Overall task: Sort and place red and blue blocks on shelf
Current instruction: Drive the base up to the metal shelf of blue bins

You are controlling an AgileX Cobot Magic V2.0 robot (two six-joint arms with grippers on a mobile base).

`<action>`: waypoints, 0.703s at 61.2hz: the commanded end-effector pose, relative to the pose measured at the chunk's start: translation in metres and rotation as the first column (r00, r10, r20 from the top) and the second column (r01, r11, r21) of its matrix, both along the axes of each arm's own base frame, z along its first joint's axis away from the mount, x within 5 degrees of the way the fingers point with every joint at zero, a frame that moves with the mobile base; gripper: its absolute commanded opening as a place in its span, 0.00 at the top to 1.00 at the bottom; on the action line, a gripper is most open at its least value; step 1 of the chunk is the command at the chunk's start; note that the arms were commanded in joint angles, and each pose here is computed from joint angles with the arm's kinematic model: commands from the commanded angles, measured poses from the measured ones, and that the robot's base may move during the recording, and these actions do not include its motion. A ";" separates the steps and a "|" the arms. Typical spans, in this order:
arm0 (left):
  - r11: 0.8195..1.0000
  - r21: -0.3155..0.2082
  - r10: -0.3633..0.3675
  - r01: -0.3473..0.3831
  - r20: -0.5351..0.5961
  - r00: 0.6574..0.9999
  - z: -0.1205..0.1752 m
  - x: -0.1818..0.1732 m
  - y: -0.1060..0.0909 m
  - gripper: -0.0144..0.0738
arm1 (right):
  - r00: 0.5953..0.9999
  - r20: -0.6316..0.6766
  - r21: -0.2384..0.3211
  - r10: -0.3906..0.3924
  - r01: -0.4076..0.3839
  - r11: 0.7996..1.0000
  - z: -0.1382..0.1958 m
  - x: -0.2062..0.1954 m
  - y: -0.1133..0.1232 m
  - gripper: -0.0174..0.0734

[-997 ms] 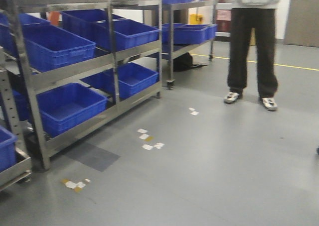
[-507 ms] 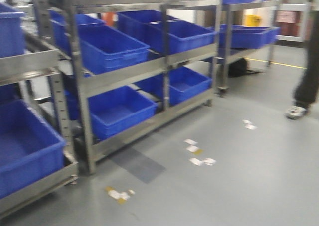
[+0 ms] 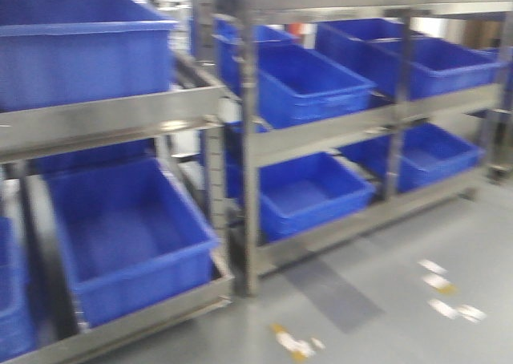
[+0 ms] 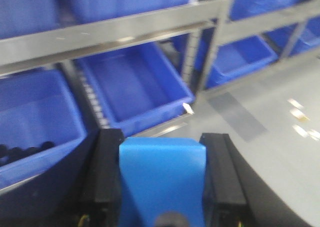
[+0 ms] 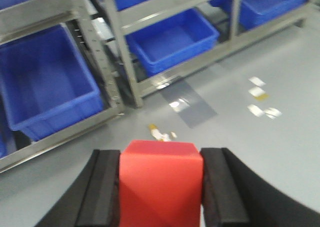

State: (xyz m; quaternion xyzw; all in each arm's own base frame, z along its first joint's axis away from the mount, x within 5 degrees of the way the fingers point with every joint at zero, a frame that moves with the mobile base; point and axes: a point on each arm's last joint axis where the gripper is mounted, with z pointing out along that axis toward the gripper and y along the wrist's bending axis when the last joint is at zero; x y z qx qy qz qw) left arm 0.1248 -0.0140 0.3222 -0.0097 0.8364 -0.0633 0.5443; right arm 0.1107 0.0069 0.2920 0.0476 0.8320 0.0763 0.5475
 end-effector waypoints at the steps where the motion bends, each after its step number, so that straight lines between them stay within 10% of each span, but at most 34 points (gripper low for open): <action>1: 1.000 -0.022 -0.003 0.005 0.107 0.994 0.017 0.002 -0.001 0.68 | 0.995 0.103 -0.001 -0.015 0.015 1.000 0.016 0.003 -0.001 0.74; 43: 1.000 -0.022 -0.003 0.005 0.107 0.994 0.017 0.002 -0.001 0.68 | 0.995 0.103 -0.001 -0.015 0.015 1.000 0.016 0.003 -0.001 0.74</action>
